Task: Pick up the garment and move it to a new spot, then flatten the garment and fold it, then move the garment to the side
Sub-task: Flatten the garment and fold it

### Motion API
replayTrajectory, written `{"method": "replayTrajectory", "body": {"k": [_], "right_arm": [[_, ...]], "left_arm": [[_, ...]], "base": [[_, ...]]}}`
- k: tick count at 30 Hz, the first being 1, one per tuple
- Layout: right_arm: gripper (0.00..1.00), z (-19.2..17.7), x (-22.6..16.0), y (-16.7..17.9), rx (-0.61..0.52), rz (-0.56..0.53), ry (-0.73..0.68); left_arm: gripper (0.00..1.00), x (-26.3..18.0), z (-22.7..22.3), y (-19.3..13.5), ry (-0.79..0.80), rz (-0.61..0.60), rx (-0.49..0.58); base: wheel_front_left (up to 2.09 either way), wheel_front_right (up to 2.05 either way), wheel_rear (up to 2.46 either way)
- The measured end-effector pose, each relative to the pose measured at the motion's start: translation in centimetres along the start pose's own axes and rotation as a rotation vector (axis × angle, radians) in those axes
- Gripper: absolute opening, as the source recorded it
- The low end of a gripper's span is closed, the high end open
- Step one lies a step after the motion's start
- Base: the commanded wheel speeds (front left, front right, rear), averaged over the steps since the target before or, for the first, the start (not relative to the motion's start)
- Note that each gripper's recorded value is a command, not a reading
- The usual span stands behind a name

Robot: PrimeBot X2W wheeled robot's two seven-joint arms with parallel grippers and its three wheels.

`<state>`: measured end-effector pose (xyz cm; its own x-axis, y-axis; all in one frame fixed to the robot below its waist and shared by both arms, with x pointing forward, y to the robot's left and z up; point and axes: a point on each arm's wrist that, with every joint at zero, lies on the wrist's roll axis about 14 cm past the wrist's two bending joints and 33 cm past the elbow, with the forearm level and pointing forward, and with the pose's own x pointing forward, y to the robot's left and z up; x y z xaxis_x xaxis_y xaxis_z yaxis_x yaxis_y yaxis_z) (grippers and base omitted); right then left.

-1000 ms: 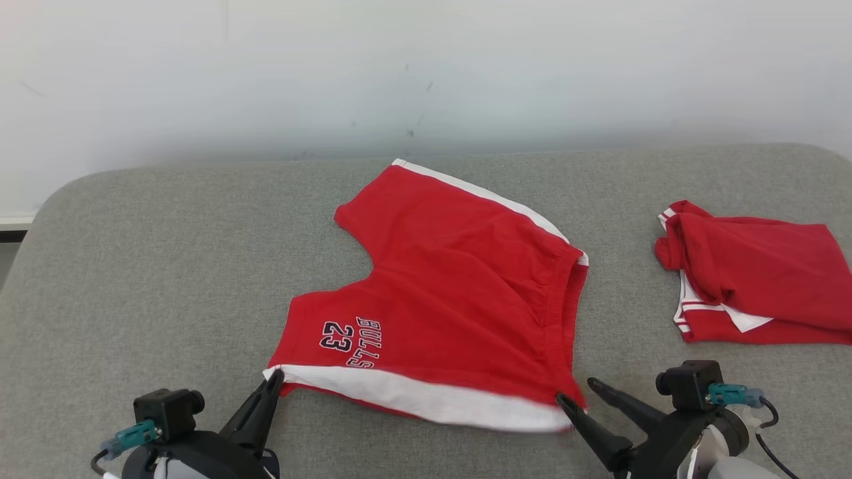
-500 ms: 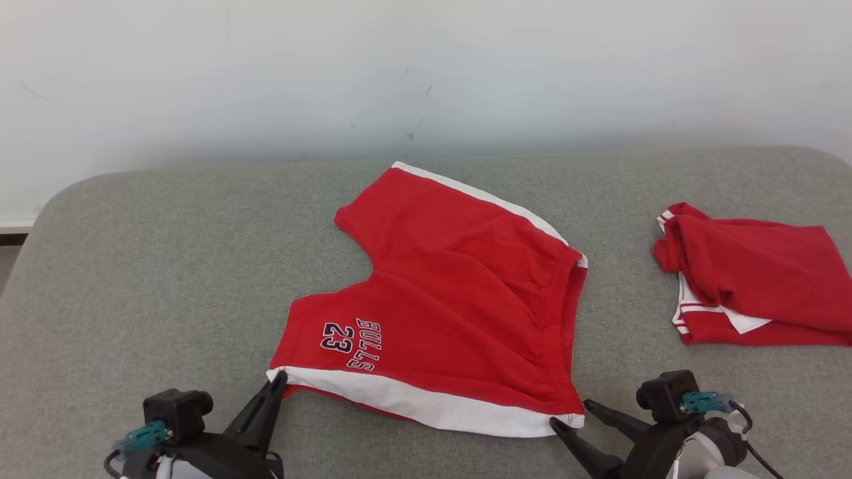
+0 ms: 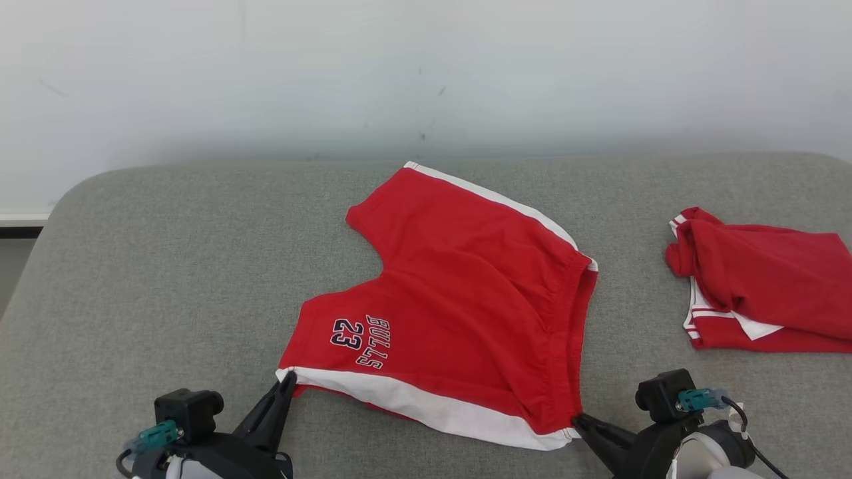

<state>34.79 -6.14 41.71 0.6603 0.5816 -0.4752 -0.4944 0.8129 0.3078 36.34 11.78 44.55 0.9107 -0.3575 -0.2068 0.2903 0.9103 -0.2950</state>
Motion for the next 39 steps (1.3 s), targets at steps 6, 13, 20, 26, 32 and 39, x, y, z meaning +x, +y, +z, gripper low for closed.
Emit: {"method": "replayTrajectory", "body": {"k": [6,13,20,26,32,39], "right_arm": [[0.73,-0.6,-0.2,0.0,-0.018,0.006,0.044],[1.0,-1.0,-0.3,0.3,-0.027,0.015,0.079],[0.82,-1.0,-0.1,0.3,-0.036,0.012,0.104],[0.0,-1.7,0.2,0.7,-0.071,0.02,0.142],[0.0,-1.0,0.3,0.2,-0.069,0.005,0.125],[0.0,3.8,-0.5,-3.6,-0.061,-0.095,-0.01]], "left_arm": [[0.0,0.1,0.0,0.0,0.001,0.006,-0.001],[0.0,0.2,-0.1,0.0,0.003,0.004,-0.006],[0.0,0.3,-0.1,-0.5,0.004,-0.001,-0.02],[0.0,0.0,-0.1,0.0,0.001,0.014,-0.021],[0.0,-0.2,-0.2,0.3,0.002,0.024,-0.023],[0.0,-0.4,0.0,1.7,0.012,0.042,0.007]], "base": [[0.0,0.0,0.0],[0.0,0.0,0.0],[0.0,0.0,0.0],[0.0,0.0,0.0],[0.0,0.0,0.0],[0.0,0.0,0.0]]}}
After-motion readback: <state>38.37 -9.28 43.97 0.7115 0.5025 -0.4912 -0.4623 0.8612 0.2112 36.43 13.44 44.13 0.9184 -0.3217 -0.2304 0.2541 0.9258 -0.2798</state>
